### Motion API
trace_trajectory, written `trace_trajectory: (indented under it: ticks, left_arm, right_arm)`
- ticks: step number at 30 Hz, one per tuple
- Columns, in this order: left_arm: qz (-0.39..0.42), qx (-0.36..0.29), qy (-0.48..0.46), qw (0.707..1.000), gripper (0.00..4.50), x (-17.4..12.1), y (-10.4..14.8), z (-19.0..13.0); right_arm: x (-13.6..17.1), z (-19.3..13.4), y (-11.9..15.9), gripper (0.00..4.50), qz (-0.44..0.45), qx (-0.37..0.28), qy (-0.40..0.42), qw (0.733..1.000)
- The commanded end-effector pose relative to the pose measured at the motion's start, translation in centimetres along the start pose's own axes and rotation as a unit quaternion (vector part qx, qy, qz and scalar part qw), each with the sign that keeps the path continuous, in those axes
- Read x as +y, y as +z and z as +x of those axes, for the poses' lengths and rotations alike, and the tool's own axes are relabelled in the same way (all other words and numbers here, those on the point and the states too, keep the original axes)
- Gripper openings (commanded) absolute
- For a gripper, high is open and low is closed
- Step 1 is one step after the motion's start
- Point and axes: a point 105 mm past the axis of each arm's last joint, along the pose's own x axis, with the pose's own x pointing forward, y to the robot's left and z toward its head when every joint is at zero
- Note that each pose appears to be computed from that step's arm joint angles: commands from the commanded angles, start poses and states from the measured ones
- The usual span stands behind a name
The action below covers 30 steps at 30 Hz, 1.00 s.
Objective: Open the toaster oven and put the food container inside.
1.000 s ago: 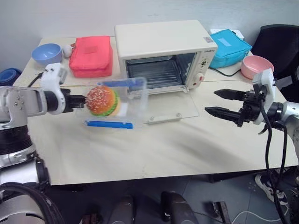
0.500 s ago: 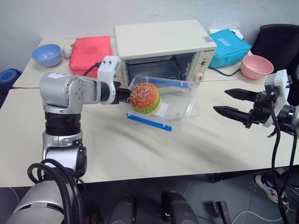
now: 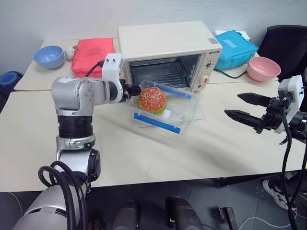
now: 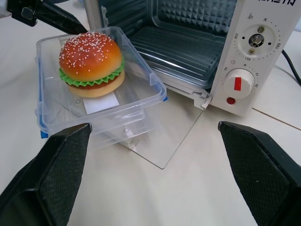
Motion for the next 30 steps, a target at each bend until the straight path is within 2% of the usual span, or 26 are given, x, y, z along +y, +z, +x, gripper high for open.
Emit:
trace_trajectory:
  ticks: [1, 5, 7, 10, 14, 16, 21, 27, 30]
  left_arm:
    - [0.014, -0.079, -0.059, 0.995, 2.97, -1.1, 2.5, -2.7]
    - [0.041, -0.124, -0.134, 0.982, 2.97, -1.7, 2.8, -5.7]
    - [0.064, -0.133, -0.174, 0.974, 2.57, -2.0, 2.3, -7.1]
    - [0.098, -0.127, -0.253, 0.954, 1.76, -2.2, 0.7, -9.8]
    - [0.124, -0.081, -0.29, 0.945, 0.4, -1.0, -1.8, -11.1]
    - [0.145, -0.052, -0.297, 0.942, 0.0, -0.6, -3.3, -11.1]
    - [0.183, -0.011, -0.308, 0.934, 0.0, -0.4, -6.0, -9.7]
    - [0.223, 0.019, -0.308, 0.925, 0.0, -0.8, -8.3, -6.7]
    - [0.23, 0.015, -0.283, 0.931, 0.0, -0.5, -8.3, -4.7]
  right_arm:
    - [0.2, -0.6, 1.6, 4.5, -0.035, -0.007, -0.003, 0.999]
    - [1.6, -0.2, 2.0, 4.5, -0.034, -0.01, 0.025, 0.999]
    - [2.4, 0.1, 2.1, 4.5, -0.03, -0.012, 0.04, 0.999]
    - [4.4, 0.7, 2.0, 3.9, -0.01, -0.015, 0.078, 0.997]
    - [7.7, 1.6, 1.0, 2.5, 0.012, -0.007, 0.132, 0.991]
    - [8.8, 2.1, 0.4, 1.77, 0.027, -0.007, 0.144, 0.989]
    - [9.9, 3.6, -1.9, 0.08, 0.055, 0.006, 0.139, 0.989]
    - [8.8, 5.7, -5.0, 0.03, 0.065, 0.036, 0.087, 0.993]
    - [7.9, 6.8, -5.8, 0.03, 0.064, 0.044, 0.063, 0.995]
